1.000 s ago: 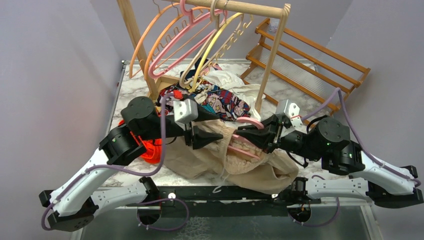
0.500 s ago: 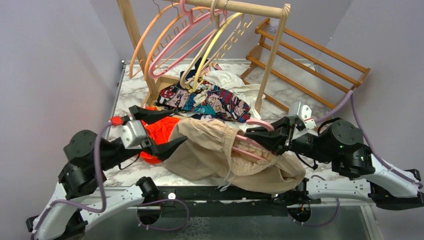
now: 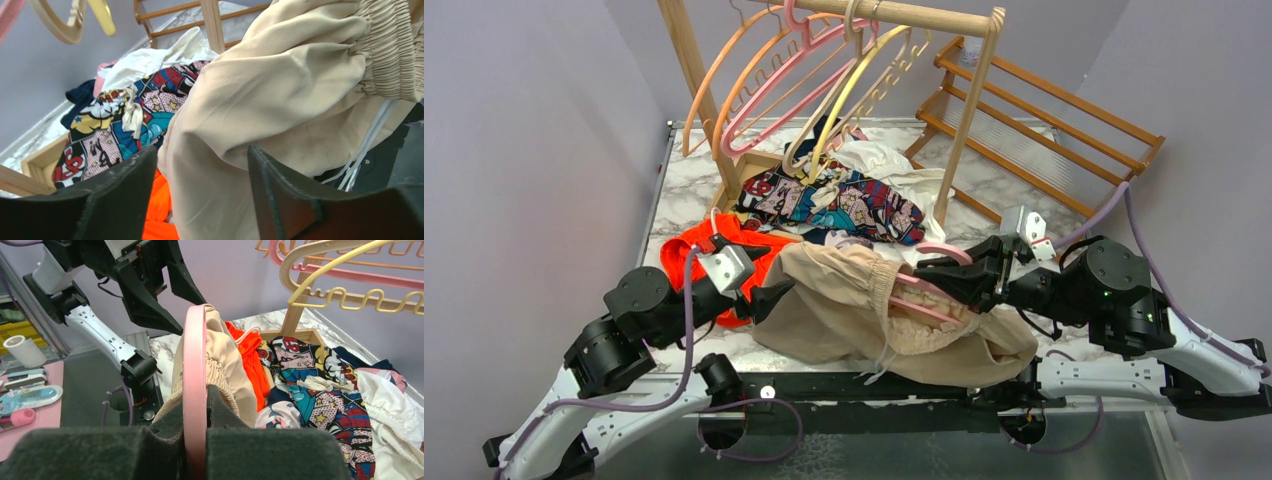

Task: Place the shorts on the hanger
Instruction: Hang the shorts on the hanger.

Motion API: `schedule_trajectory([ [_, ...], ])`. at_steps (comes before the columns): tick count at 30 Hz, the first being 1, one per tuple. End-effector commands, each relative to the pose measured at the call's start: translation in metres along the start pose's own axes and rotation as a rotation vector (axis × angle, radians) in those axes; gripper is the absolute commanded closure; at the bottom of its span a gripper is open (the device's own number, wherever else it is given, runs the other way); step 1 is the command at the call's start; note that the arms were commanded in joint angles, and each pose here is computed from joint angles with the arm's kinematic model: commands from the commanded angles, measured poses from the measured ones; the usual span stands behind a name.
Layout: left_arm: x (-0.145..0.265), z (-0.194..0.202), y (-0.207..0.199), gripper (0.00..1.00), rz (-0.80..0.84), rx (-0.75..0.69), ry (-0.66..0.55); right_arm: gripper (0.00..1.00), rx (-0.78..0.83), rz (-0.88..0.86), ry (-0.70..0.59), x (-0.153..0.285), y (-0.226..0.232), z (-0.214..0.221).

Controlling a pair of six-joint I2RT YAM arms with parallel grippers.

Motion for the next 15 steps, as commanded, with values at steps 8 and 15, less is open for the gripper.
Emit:
schedule_trajectory([
  [8, -0.015, 0.028, 0.005, 0.59, -0.020, -0.001, 0.079, 0.99, -0.020, -0.030, -0.087, 0.005, 0.000, -0.028],
  [15, -0.010, 0.014, 0.002, 1.00, 0.001, -0.031, 0.039, 0.99, -0.014, -0.022, -0.065, 0.005, -0.002, -0.027],
])
Point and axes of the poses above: each gripper's point midway between its finger pads, its own x axis back along the fingers, its own y axis along the line the jaws close on, z = x × y, the point moved 3 cm from there along x, back along the fingers, and after that the axes turned 15 degrees about x, right-handed, at the moved point
